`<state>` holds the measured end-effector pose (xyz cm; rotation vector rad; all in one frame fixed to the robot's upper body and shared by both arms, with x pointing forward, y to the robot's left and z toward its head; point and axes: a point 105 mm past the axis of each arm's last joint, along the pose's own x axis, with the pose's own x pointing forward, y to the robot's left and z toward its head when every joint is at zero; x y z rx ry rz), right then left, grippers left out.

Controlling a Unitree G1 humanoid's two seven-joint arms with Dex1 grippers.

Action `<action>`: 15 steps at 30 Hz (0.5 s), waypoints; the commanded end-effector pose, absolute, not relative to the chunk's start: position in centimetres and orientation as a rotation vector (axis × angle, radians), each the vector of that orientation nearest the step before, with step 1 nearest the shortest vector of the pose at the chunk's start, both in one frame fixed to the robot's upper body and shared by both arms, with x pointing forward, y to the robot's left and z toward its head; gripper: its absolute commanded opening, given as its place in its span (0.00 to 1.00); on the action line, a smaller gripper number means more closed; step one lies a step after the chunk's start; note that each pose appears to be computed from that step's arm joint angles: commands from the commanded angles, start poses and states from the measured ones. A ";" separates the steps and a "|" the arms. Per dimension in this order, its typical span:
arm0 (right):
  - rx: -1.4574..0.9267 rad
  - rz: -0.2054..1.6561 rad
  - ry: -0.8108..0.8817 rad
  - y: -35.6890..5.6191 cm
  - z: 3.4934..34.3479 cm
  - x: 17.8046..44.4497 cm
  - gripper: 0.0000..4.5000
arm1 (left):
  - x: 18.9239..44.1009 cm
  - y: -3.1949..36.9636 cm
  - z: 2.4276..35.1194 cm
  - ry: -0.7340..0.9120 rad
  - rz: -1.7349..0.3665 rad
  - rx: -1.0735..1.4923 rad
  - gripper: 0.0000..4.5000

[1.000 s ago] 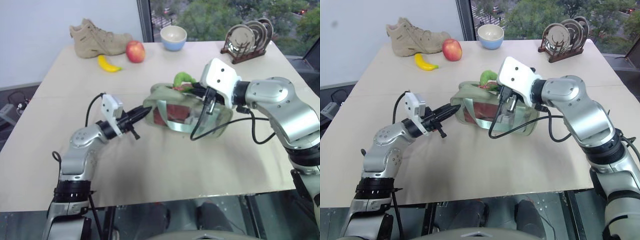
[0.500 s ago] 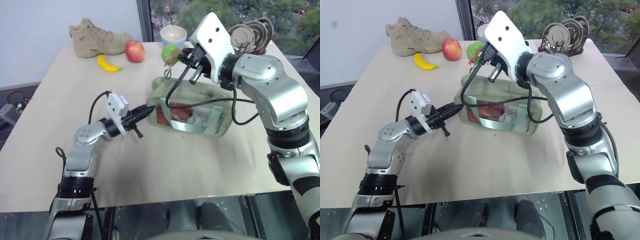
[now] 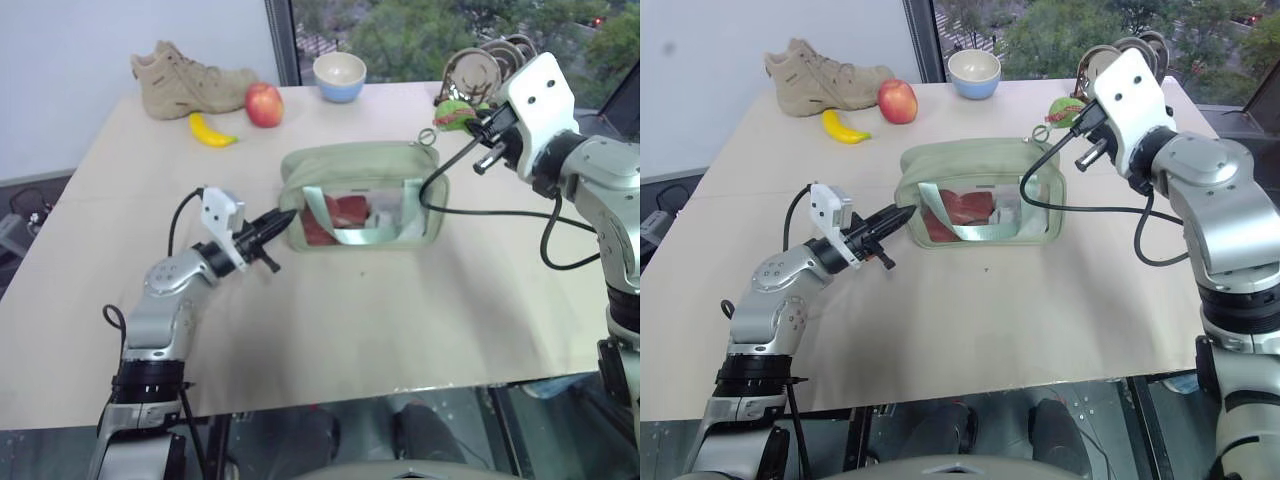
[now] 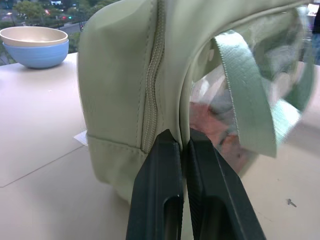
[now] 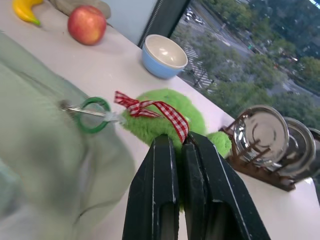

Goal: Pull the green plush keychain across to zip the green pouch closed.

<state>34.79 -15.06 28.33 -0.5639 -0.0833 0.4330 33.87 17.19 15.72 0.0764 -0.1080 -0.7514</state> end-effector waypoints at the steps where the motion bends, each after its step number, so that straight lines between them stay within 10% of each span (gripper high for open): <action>1: -0.486 0.224 -0.071 -19.6 28.4 34.6 0.01 | 34.2 18.8 14.9 -0.063 -0.690 0.062 0.00; 15: -0.349 0.246 0.330 -19.4 15.4 34.3 0.01 | 34.8 18.6 15.5 -0.065 -0.686 0.041 0.00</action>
